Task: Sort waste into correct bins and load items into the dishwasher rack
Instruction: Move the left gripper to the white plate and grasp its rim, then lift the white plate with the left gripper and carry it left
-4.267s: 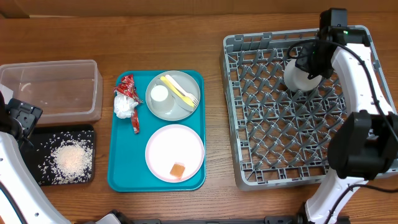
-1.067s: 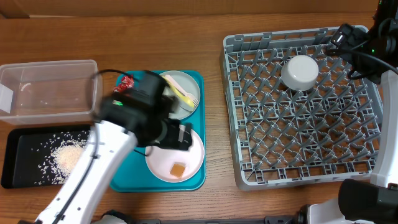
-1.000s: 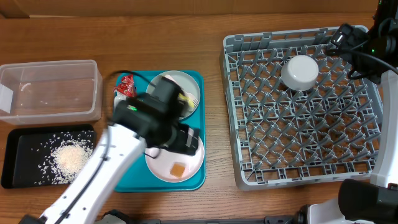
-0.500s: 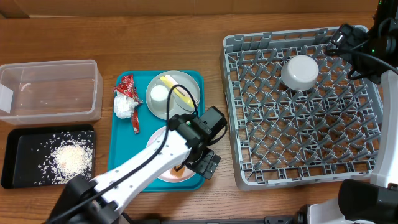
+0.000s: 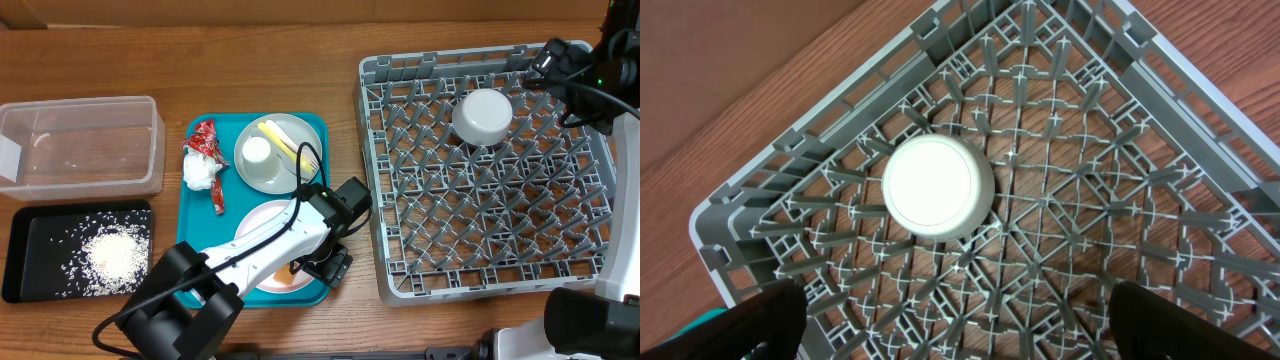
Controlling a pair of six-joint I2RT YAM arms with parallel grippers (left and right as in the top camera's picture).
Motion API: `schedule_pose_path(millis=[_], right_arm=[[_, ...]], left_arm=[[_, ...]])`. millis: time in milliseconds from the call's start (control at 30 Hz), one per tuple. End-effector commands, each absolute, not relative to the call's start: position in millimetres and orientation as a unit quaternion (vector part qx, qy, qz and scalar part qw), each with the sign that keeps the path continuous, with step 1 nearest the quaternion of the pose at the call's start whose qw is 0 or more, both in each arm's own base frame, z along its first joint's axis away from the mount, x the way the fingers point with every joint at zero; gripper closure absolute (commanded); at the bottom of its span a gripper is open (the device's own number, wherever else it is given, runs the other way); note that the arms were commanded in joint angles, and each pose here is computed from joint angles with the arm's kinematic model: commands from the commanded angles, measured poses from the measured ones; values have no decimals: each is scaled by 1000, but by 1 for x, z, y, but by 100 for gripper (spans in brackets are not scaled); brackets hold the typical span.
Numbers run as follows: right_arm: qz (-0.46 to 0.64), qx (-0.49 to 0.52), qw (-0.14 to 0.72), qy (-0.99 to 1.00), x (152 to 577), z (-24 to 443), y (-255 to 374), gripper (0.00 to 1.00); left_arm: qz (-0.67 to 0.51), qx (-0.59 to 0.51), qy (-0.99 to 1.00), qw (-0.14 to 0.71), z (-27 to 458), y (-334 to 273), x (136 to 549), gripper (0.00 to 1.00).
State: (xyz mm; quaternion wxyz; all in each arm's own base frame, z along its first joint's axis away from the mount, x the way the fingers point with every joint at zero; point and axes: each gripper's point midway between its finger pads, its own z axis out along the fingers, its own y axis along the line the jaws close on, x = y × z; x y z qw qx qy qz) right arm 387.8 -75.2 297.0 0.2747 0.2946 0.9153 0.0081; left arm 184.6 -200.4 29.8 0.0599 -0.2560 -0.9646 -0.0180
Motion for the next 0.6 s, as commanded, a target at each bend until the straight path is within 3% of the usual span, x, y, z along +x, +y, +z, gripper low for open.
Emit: schedule_pose_path(millis=[0, 133, 567], right_arm=[[8, 300, 279, 912, 387, 299, -77, 0], [8, 300, 279, 912, 387, 299, -77, 0], [8, 300, 279, 912, 387, 299, -77, 0]], left_arm=[[-28, -270, -961, 62, 23, -197, 183, 17], [-33, -274, -959, 70, 18, -192, 178, 27], [-32, -285, -956, 66, 8, -189, 176, 25]])
